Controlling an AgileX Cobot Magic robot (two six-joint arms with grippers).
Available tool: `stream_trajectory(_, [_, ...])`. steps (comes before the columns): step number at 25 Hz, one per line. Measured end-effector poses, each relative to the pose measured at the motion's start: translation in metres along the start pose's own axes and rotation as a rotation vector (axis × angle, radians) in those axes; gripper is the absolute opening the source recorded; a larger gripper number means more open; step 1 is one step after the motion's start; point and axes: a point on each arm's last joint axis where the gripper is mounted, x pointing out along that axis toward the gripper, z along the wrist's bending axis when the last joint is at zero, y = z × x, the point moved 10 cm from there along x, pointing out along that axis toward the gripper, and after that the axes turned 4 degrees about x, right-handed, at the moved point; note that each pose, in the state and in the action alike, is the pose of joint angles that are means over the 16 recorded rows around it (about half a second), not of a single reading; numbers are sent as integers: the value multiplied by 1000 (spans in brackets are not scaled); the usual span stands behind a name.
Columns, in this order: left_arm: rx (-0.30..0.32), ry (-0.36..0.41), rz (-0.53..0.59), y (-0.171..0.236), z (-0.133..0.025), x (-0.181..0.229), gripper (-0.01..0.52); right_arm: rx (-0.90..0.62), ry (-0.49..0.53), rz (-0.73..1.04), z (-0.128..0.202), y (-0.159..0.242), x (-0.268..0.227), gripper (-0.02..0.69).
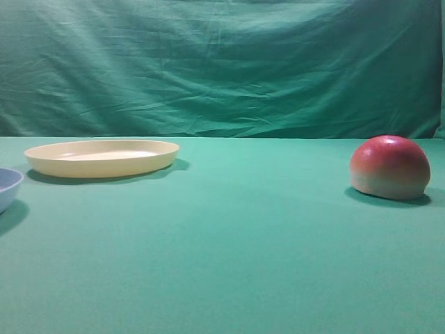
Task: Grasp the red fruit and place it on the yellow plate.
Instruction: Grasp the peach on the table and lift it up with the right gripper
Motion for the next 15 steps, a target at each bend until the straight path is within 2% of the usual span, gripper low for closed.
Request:
stream_trajectory(3, [0, 0, 0, 0, 0, 0, 0, -34, -33, 56, 6, -7, 19, 24])
stream_trajectory(6, [0, 0, 0, 0, 0, 0, 0, -53, -57, 97, 10, -16, 38, 90])
stream_trajectory(15, [0, 0, 0, 0, 0, 0, 0, -22, -92, 187, 13, -34, 95, 440])
